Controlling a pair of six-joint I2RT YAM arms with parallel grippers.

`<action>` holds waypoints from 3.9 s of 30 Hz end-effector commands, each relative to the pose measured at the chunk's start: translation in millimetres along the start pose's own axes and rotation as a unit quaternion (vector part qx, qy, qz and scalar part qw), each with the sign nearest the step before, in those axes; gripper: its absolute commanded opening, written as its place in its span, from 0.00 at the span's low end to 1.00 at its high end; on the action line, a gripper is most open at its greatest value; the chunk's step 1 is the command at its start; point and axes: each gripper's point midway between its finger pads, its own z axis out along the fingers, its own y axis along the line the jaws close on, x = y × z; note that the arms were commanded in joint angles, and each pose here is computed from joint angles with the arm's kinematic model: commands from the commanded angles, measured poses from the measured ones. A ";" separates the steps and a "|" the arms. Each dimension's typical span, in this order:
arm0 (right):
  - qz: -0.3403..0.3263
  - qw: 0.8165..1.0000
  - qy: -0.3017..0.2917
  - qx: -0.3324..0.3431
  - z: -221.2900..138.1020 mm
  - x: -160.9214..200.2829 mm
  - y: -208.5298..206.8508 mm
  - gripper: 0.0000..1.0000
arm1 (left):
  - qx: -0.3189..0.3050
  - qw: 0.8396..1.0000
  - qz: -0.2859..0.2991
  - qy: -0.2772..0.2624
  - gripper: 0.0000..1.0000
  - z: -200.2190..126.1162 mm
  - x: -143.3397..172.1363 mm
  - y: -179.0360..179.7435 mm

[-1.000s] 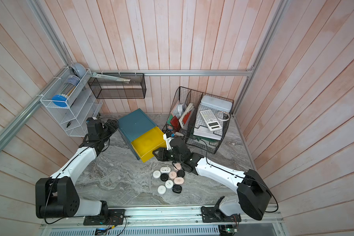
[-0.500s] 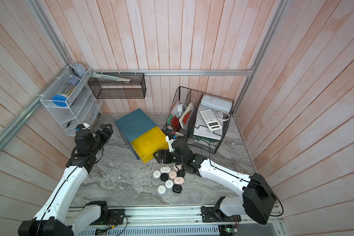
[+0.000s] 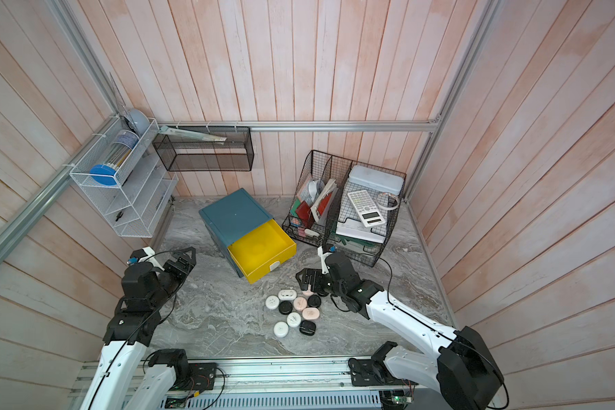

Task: Put the bluetooth earphones in the drawer according to color
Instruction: Pick up the Bluetooth earphone from the center of the board, then place the bluetooth earphone in the drawer.

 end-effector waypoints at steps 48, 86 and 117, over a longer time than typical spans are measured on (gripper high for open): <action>-0.114 0.944 0.172 0.258 88.4 26.0 -94.3 0.67 | -0.060 0.998 0.002 0.031 0.96 27.0 35.7 53.6; -0.191 0.977 -0.056 -0.078 -30.0 -132.9 138.8 0.49 | -0.045 0.998 0.016 0.034 0.97 20.5 34.7 40.9; -0.170 0.985 0.001 -0.023 -37.4 -67.3 84.6 0.78 | -0.032 0.995 0.075 0.050 0.97 -2.2 67.8 20.5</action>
